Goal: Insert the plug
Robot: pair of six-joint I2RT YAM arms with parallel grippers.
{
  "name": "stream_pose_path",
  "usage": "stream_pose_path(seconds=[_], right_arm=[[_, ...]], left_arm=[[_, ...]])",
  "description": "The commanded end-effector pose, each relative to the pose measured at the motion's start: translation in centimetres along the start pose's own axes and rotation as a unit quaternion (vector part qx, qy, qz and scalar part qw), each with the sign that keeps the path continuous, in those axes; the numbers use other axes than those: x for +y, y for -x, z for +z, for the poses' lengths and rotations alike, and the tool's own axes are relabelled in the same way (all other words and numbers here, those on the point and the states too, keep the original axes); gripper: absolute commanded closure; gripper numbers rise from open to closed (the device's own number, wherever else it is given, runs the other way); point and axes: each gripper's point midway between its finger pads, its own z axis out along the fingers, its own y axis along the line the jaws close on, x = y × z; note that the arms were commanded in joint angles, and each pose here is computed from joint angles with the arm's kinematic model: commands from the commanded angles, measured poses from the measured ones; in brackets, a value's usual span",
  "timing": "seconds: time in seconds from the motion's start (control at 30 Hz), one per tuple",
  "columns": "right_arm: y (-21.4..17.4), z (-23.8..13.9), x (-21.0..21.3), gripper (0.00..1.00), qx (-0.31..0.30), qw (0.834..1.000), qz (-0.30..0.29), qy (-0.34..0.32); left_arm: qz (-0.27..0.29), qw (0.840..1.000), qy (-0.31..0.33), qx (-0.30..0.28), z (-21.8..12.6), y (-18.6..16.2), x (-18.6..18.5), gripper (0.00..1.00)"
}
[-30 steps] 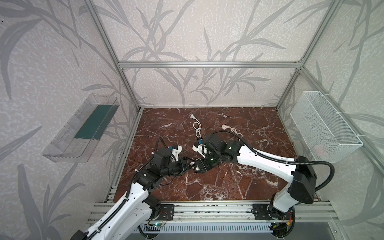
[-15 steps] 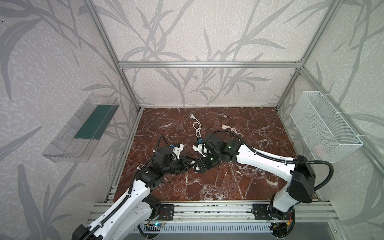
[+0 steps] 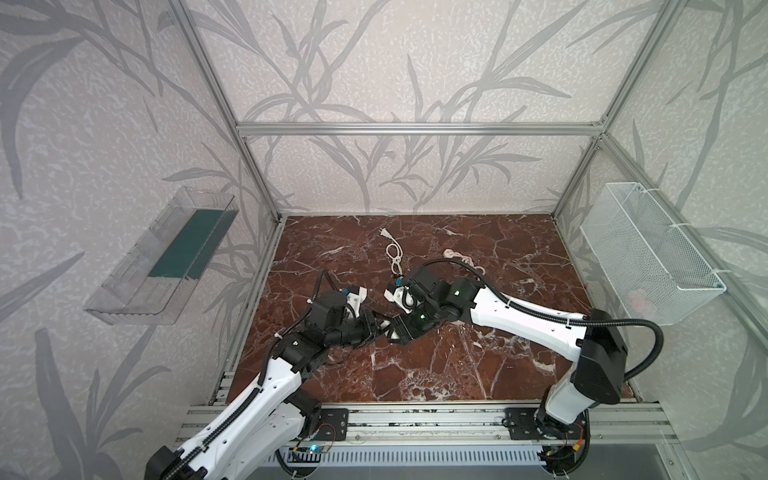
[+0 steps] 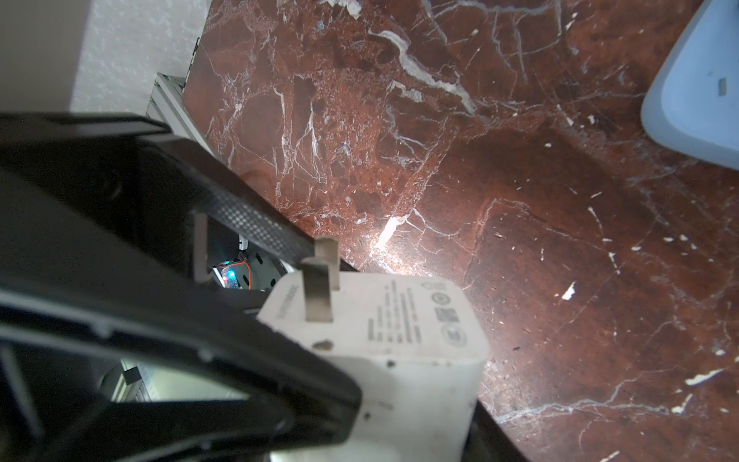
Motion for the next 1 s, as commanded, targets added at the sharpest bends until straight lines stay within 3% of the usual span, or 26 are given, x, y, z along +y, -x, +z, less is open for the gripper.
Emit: stream_pose_path(seconds=[0.0, 0.23, 0.37, 0.43, 0.53, 0.7, 0.77, 0.83, 0.97], right_arm=[[1.8, -3.8, 1.2, 0.32, -0.069, 0.996, -0.055, -0.007], [0.1, -6.3, -0.4, 0.27, -0.093, 0.992, -0.07, -0.039], [0.1, -7.7, -3.4, 0.29, -0.152, 0.978, -0.074, -0.124], [0.1, -8.4, -3.8, 0.33, -0.202, 0.959, -0.117, -0.158], [0.3, -9.8, -2.4, 0.33, -0.283, 0.918, -0.195, -0.2], [1.1, -11.8, -1.7, 0.34, -0.346, 0.882, -0.229, -0.223], [1.6, -12.9, -1.1, 0.34, -0.385, 0.856, -0.252, -0.236], [1.9, -13.4, -0.7, 0.34, -0.409, 0.835, -0.277, -0.243], [2.3, -13.1, 0.0, 0.33, -0.406, 0.813, -0.328, -0.259]], left_arm=[[0.009, 1.0, 0.013, -0.003, -0.1, 0.7, -0.4, 1.0], [0.018, 1.0, 0.012, 0.011, 0.2, 1.4, -2.1, 1.0], [-0.016, 0.999, 0.006, 0.032, 0.5, 1.6, -3.0, 1.0], [-0.057, 0.998, 0.0, 0.042, 0.6, 2.0, -3.6, 1.0], [-0.101, 0.993, 0.009, 0.058, 0.1, 2.1, -4.4, 1.0], [-0.127, 0.99, 0.001, 0.065, -0.4, 2.2, -6.0, 1.0], [-0.129, 0.99, -0.003, 0.063, -0.5, 2.3, -6.1, 1.0], [-0.131, 0.99, -0.008, 0.06, -0.5, 2.3, -6.3, 1.0], [-0.129, 0.99, -0.018, 0.052, -0.7, 2.6, -6.7, 1.0]])
